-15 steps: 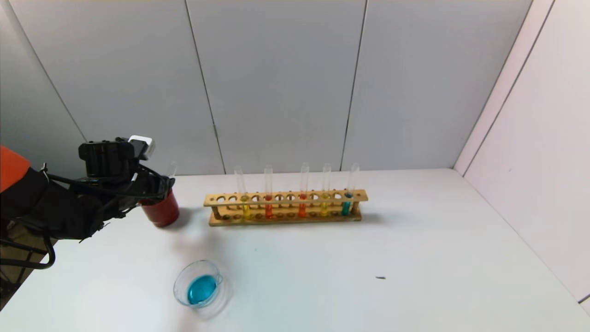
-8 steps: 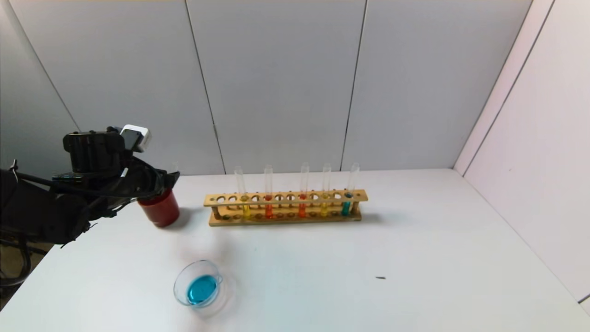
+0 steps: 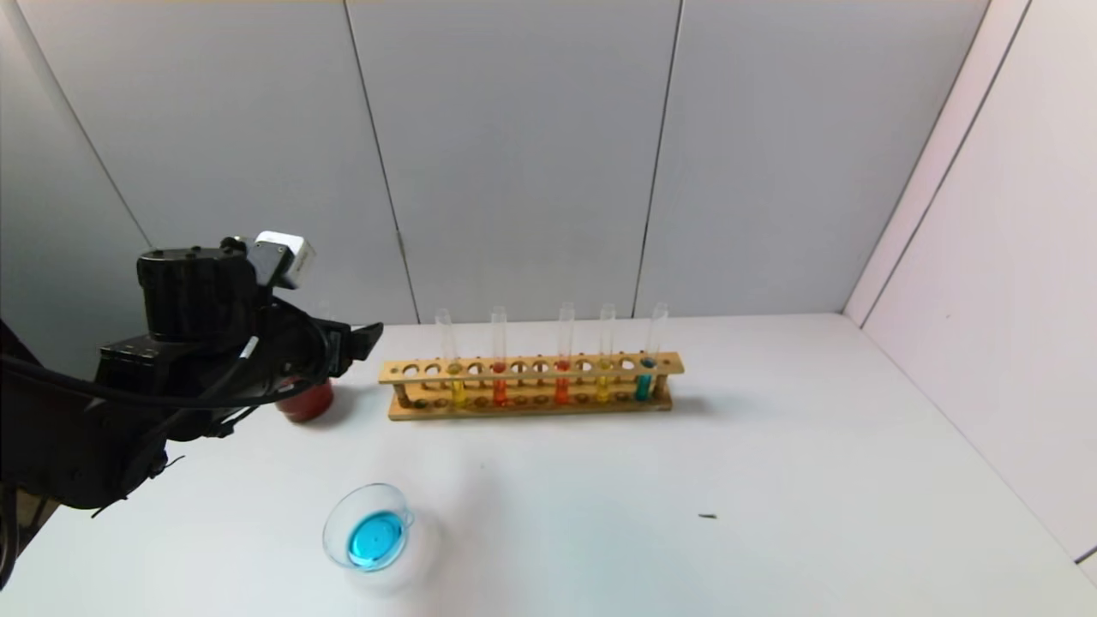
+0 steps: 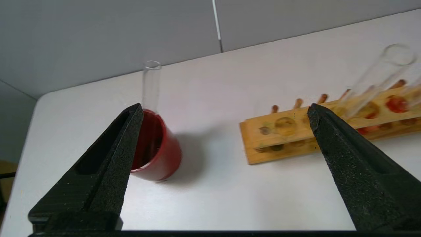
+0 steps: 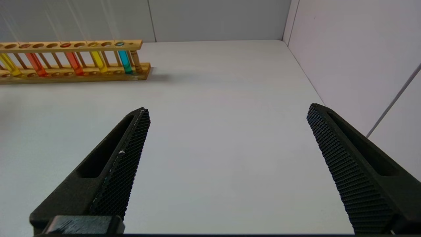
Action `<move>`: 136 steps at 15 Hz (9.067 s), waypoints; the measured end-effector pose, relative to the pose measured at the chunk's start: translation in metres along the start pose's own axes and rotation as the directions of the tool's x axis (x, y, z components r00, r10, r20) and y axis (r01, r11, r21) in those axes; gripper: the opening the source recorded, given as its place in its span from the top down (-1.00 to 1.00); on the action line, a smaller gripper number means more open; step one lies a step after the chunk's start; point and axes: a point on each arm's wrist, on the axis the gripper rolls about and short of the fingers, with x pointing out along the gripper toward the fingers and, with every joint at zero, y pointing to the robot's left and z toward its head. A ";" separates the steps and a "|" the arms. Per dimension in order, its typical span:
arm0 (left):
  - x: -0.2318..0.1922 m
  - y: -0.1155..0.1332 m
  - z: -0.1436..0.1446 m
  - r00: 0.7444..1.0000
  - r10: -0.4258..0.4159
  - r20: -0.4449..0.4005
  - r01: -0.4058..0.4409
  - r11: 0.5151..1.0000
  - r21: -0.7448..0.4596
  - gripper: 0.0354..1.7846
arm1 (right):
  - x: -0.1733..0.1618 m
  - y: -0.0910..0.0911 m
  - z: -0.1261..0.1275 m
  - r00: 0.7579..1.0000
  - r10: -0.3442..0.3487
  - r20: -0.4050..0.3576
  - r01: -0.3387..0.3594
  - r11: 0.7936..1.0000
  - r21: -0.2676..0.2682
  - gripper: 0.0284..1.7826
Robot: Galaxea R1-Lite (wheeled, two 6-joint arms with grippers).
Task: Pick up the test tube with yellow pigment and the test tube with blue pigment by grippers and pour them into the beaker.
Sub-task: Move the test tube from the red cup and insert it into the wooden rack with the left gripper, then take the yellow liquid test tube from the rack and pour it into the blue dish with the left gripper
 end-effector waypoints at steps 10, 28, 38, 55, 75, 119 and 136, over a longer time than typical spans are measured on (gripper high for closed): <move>-0.008 -0.049 -0.004 0.999 -0.041 0.007 0.042 0.988 -0.150 -0.96 | 0.000 0.000 0.000 1.000 0.001 0.000 -0.001 1.000 0.000 -0.96; 0.052 -0.106 -0.014 0.999 -0.036 0.030 0.040 0.989 -0.144 -0.96 | 0.000 0.000 0.000 1.000 0.001 0.000 -0.001 1.000 0.000 -0.96; 0.073 -0.098 -0.017 1.000 -0.001 0.026 0.005 0.989 -0.147 -0.96 | 0.000 0.000 0.000 1.000 0.001 0.000 -0.001 1.000 0.000 -0.96; 0.077 -0.110 -0.020 0.999 -0.013 0.029 0.017 0.989 -0.148 0.68 | 0.000 0.000 0.000 1.000 0.001 0.000 -0.001 1.000 0.000 -0.96; 0.056 -0.101 0.047 0.995 0.015 0.095 -0.002 0.991 -0.133 0.68 | 0.000 0.000 0.000 1.000 0.000 0.000 0.000 1.000 0.000 -0.96; -0.140 0.033 -0.014 0.956 0.183 -0.230 0.075 0.605 0.793 0.68 | 0.000 0.000 0.000 1.000 0.001 0.000 -0.001 1.000 0.000 -0.96; -0.080 -0.012 -0.061 0.924 0.088 -0.372 0.303 0.428 0.852 0.68 | 0.000 0.000 0.000 1.000 0.001 0.000 -0.001 1.000 0.000 -0.96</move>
